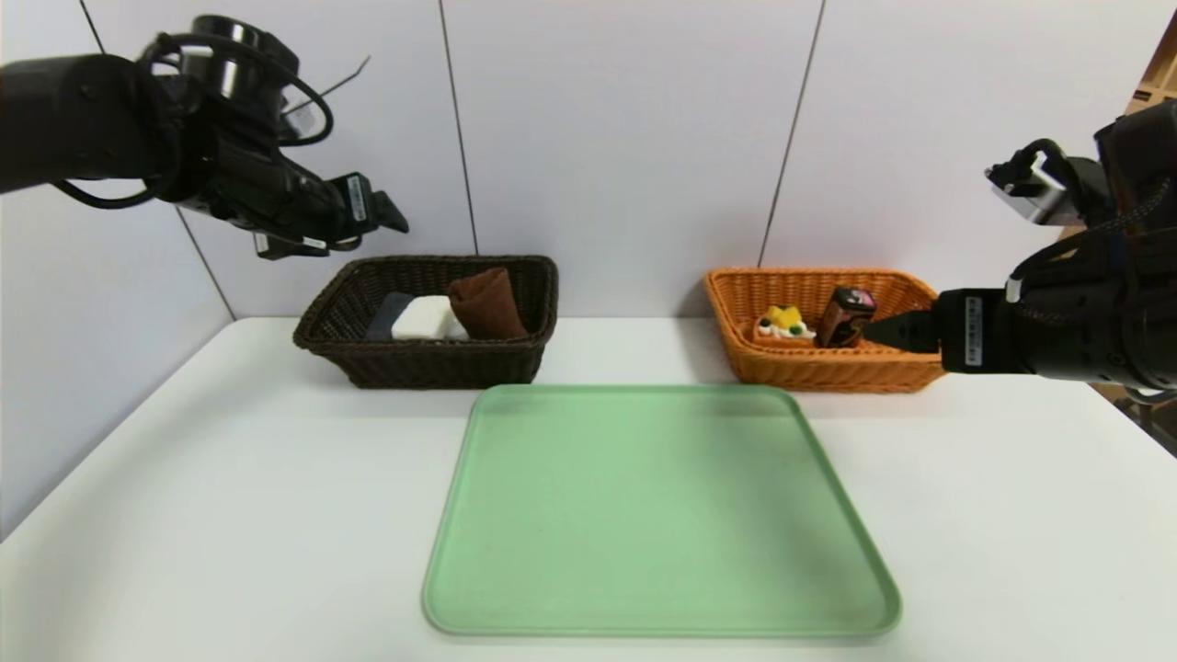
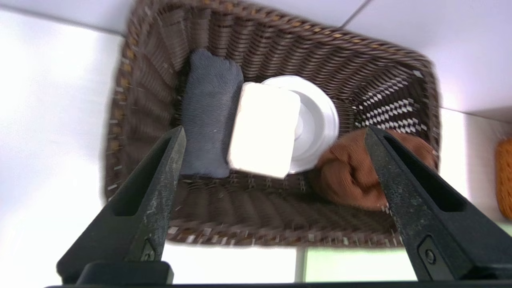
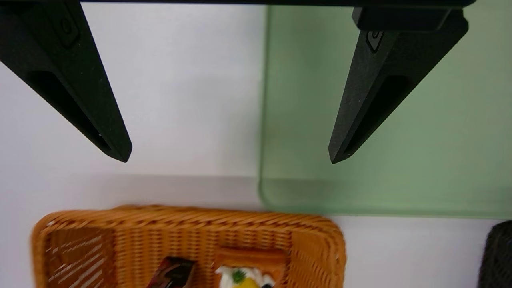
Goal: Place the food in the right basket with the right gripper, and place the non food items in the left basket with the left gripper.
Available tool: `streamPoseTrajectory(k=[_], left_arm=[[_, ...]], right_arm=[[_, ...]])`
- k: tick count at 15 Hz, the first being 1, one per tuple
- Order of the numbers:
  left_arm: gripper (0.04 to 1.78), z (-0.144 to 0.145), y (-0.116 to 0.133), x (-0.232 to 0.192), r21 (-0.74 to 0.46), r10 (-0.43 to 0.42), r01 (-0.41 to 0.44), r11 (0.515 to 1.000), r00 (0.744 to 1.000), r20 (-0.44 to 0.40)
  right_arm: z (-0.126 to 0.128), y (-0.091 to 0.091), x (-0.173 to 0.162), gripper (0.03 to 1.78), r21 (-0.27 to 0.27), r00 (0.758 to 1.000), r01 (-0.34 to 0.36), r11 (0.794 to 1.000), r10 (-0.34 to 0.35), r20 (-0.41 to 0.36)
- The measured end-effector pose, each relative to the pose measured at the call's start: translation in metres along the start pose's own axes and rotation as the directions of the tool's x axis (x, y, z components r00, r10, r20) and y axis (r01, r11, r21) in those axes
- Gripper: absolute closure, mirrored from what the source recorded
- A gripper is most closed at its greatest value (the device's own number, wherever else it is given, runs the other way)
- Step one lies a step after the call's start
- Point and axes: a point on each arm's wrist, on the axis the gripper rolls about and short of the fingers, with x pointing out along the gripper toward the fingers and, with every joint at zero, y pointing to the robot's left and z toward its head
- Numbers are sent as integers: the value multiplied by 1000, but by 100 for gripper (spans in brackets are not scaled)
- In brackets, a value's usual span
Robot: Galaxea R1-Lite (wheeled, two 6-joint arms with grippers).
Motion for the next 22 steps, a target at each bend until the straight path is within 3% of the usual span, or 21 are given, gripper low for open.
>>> streamPoseTrajectory(k=[2,5,8,12,17,22], left_arm=[[21,0,1,-36,48,-13,12,999,999,30],[18,-13,7,-92,117,-23,16,993,998,60],[16,-23,18,-147,121,-10,-7,993,990,140],[15,-49,37,-204,84,75,-95,992,972,221],[13,-144,66,-256,93,104,-125,988,974,202],[13,-241,96,-293,89,131,-165,982,943,306]], right_arm=[[5,-11,-4,11,-91,999,35,995,-33,20],[1,-22,-18,11,-134,998,59,989,-62,-13],[2,-43,-32,11,-86,991,135,987,-135,4],[-11,-63,-57,11,-26,976,216,976,-215,35],[-63,-75,-90,11,23,957,283,959,-284,55],[-122,-77,-114,11,89,909,353,932,-363,205]])
